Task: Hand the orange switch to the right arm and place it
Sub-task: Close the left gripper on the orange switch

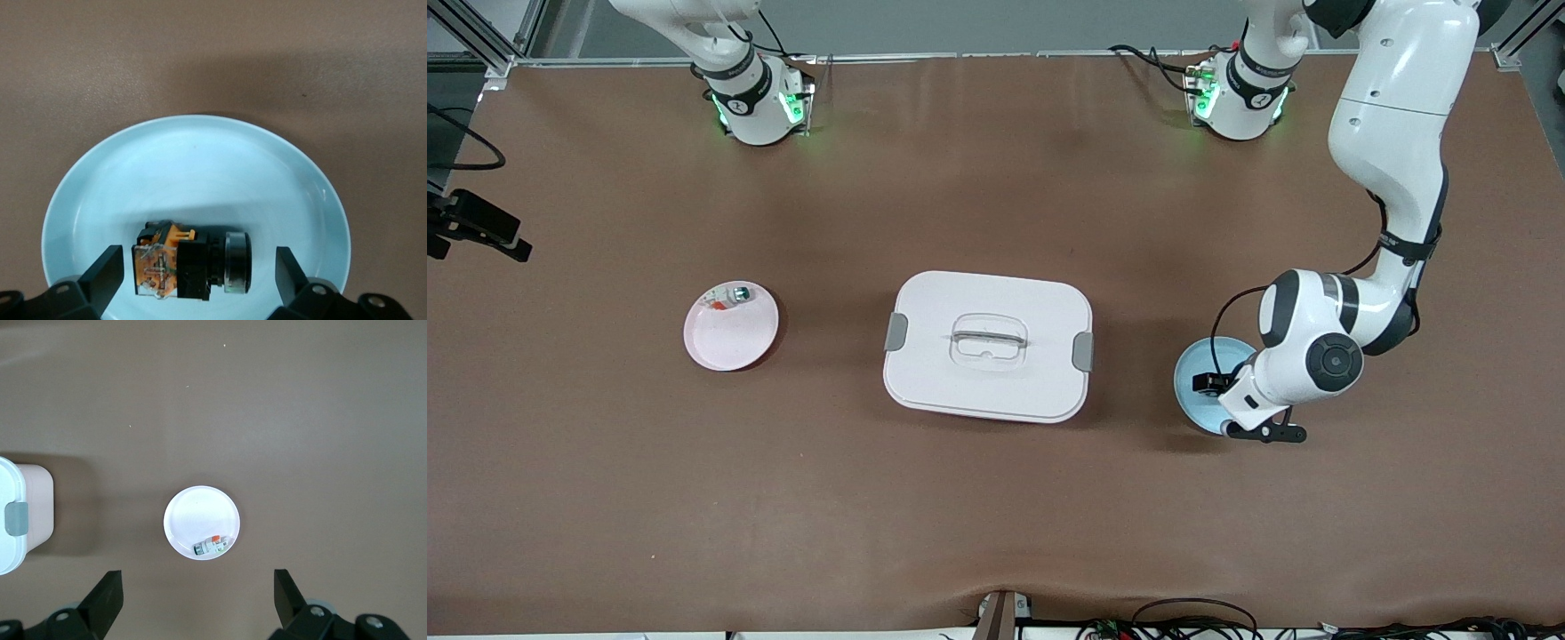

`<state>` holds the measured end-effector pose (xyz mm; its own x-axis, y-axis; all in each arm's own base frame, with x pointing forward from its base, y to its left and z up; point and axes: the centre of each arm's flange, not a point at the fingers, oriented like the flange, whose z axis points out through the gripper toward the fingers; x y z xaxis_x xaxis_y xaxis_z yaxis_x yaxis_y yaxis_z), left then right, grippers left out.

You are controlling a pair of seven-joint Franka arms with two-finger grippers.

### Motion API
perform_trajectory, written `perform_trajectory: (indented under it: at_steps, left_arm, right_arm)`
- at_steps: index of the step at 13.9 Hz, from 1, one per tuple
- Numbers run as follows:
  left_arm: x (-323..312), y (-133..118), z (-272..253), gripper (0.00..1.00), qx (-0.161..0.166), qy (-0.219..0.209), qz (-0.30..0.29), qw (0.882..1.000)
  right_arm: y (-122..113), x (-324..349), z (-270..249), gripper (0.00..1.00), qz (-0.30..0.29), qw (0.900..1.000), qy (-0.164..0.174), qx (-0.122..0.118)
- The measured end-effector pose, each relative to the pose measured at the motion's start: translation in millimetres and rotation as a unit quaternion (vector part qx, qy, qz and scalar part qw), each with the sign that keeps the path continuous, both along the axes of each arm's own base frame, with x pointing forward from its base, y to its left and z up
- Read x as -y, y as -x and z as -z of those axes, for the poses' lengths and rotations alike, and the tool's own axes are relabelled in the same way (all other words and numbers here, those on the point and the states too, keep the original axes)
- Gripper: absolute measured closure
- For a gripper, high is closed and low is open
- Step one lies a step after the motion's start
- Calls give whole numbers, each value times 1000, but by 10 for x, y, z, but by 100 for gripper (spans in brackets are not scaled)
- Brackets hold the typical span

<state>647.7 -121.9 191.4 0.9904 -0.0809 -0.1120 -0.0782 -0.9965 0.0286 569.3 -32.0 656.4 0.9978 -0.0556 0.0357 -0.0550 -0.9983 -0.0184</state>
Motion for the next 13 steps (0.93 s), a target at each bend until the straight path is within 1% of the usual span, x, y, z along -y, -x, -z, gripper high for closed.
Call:
perform_trajectory:
  at_steps: [13]
  left_arm:
    - [-13, 105, 145, 0, -2, 1, 11, 1000]
  right_arm:
    - [-5, -12, -4, 0, -1, 1000, 0, 2]
